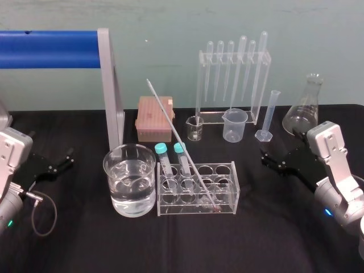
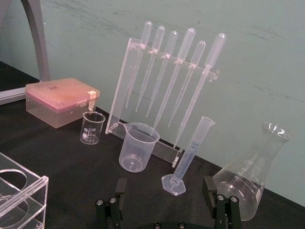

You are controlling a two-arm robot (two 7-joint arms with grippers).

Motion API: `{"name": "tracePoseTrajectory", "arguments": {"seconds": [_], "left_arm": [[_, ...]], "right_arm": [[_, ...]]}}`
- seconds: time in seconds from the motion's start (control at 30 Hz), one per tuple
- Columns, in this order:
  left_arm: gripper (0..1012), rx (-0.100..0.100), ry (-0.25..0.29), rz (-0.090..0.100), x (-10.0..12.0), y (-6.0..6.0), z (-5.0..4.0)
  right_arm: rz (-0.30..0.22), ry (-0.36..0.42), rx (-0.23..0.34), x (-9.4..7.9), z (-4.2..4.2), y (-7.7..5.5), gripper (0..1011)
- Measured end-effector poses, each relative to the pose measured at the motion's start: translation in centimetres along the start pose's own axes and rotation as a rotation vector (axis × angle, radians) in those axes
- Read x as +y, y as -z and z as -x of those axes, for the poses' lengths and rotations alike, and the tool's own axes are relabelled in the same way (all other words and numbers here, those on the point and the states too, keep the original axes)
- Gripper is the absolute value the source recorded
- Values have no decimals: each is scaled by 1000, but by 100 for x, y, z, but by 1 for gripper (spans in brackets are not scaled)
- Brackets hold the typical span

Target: Hold the thermometer with one hand and immerse one end into the beaker, then reinsert it into the test tube rack.

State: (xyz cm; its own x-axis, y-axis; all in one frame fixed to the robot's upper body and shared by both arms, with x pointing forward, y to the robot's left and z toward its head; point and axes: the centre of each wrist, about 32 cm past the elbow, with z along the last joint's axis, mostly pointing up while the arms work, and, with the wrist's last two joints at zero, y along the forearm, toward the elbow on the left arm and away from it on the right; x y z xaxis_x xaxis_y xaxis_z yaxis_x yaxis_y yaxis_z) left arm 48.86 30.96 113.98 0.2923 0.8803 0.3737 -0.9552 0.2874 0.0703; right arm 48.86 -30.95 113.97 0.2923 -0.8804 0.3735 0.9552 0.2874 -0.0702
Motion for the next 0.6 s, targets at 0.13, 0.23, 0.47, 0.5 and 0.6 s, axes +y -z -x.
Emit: {"name": "tracePoseTrajectory", "arguments": {"seconds": [0.13,0.23,0.47,0.5,0.6], "left_arm": [[1008,0,0,0,0,0,0],[1008,0,0,0,0,0,0],[1008,0,0,0,0,0,0],[1008,0,0,0,0,0,0],[1008,0,0,0,0,0,0]], "right_arm": [[0,0,0,0,-1,0,1002],[0,0,0,0,-1,0,1002],[0,0,0,0,-1,0,1002],[0,0,0,0,-1,0,1002],[0,0,0,0,-1,0,1002]]}}
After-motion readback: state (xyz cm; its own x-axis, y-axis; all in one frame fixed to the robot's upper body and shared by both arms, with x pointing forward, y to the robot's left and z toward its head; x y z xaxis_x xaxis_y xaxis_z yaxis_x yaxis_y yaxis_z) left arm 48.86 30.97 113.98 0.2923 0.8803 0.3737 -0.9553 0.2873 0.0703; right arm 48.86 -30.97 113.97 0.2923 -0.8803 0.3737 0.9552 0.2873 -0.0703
